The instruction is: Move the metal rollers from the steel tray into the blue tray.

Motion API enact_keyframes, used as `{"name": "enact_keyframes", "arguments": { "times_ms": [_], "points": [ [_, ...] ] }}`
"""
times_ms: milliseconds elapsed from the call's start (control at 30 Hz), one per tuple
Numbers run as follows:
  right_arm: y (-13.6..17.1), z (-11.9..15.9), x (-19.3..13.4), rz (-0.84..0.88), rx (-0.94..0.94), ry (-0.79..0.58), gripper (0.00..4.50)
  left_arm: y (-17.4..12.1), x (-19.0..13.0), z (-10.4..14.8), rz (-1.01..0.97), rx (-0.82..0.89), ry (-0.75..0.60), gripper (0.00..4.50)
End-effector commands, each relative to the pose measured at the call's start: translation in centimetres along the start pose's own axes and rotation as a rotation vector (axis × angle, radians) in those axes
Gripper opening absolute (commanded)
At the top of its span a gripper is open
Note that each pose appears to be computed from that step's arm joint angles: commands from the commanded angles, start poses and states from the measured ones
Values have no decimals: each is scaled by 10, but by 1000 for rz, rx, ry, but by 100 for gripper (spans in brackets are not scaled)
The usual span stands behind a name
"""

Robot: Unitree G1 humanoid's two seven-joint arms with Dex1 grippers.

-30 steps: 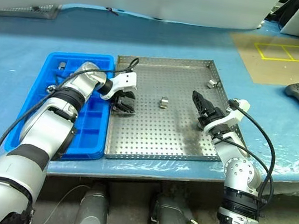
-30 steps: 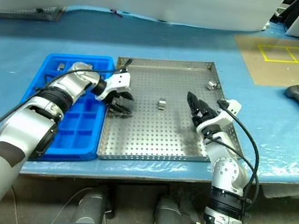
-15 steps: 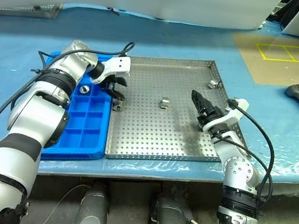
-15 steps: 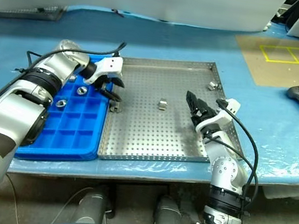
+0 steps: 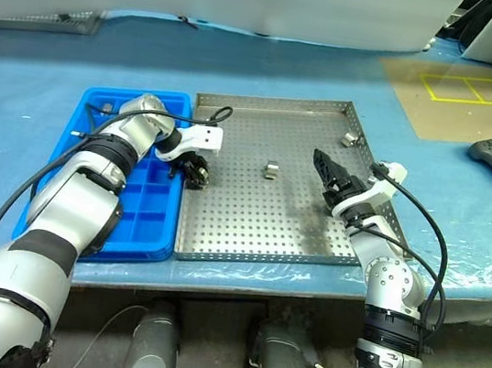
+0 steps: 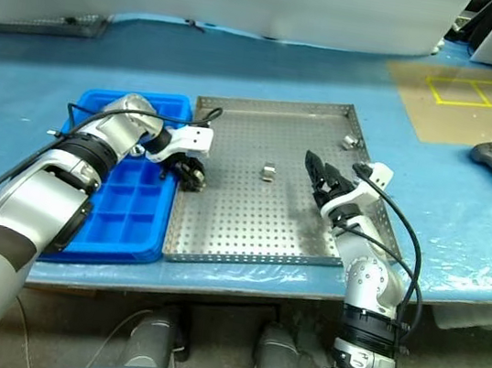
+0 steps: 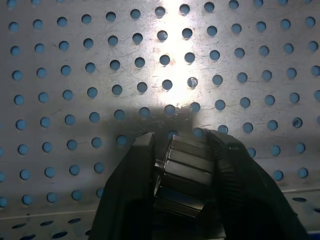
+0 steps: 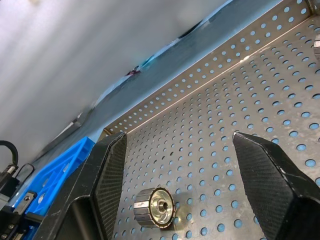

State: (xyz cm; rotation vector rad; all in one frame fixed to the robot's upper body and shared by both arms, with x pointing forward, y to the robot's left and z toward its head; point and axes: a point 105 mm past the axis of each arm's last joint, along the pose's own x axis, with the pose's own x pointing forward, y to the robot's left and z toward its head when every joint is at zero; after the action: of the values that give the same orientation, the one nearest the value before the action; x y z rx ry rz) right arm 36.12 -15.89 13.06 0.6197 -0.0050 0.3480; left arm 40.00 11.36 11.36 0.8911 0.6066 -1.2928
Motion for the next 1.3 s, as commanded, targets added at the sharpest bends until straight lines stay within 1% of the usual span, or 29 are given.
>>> {"name": "enact_keyframes", "arguments": {
  "times_ms": [33,133,167,233,300,367,433,533,600,700,833,867,1033,1133,1200,1300],
  "points": [
    [4,10,-1,17,-7,-43,353,5,4,10,38,-58,-81,123],
    [8,6,5,39,9,-28,353,16,-6,39,84,-136,-263,123],
    [12,4,9,58,18,-19,353,22,-15,49,111,-181,-343,123],
    [17,2,17,88,27,-6,353,29,-29,59,142,-236,-441,123],
    [26,0,29,134,49,17,353,36,-49,67,203,-260,-575,123],
    [34,-4,41,181,71,45,353,36,-63,67,241,-329,-686,123],
    [41,-9,49,216,83,71,353,27,-69,57,267,-362,-712,123],
    [54,-20,61,277,99,123,353,10,-88,39,320,-469,-775,123],
    [61,-30,67,311,104,162,353,-11,-101,28,307,-506,-788,123],
    [72,-43,75,360,110,216,353,-40,-125,6,340,-550,-760,123],
    [86,-55,83,419,130,268,353,-63,-156,-31,533,-592,-652,123],
    [88,-58,84,430,131,279,353,-69,-160,-37,563,-605,-640,123],
    [97,-65,88,467,142,305,353,-97,-157,-50,631,-651,-614,123],
    [99,-68,89,476,148,310,353,-109,-149,-58,655,-700,-623,123],
    [99,-70,89,477,148,313,353,-116,-139,-60,641,-717,-605,123],
    [97,-70,88,474,148,312,353,-120,-132,-67,637,-741,-576,123]
  ]
}}
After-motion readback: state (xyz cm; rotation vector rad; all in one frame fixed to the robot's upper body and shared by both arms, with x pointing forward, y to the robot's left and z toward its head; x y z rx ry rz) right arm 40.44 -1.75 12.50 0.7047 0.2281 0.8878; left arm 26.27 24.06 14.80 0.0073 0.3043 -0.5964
